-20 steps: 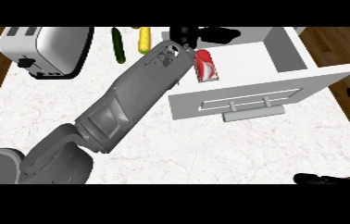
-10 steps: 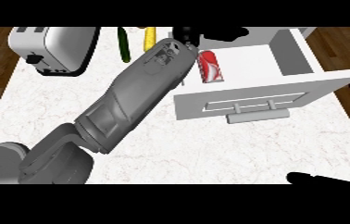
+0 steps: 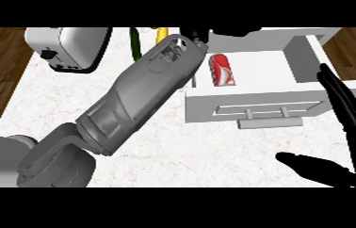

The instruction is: Pick up the can, place it into the drawer and close the drawer

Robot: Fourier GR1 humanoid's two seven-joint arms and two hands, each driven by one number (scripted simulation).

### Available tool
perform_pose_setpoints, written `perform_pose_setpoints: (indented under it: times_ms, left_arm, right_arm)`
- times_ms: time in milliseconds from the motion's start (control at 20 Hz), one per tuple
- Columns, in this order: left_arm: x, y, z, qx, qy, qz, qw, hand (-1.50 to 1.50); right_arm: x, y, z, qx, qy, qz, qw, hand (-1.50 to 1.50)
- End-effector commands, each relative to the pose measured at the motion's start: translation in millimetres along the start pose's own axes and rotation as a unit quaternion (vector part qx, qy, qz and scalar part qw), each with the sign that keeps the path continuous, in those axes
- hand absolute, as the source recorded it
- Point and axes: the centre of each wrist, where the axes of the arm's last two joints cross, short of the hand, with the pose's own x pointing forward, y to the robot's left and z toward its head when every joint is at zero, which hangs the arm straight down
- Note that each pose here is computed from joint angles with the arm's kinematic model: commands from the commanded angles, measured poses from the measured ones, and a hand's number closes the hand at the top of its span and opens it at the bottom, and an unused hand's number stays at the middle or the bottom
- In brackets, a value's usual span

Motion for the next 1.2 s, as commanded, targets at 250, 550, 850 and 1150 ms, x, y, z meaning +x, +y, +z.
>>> perform_pose_setpoints:
  times_ms: [250, 550, 850, 1150]
  left_arm:
    - [32, 7, -12, -0.003, 0.007, 0.017, 0.9998, -1.50]
    - [14, 22, -5, -0.001, 0.012, 0.007, 0.9999, -1.50]
    - [27, 59, -18, 0.014, 0.012, -0.005, 0.9998, -1.50]
    - [19, 85, -11, 0.006, 0.010, -0.008, 0.9999, -1.50]
  right_arm:
    - [-23, 49, -3, 0.069, 0.014, 0.133, 0.989, -1.50]
    - [-50, 95, -26, 0.045, 0.040, 0.167, 0.984, -1.50]
    - [-77, 110, -48, 0.033, 0.071, 0.162, 0.984, -1.50]
    - [-100, 127, -71, 0.032, 0.080, 0.189, 0.978, -1.50]
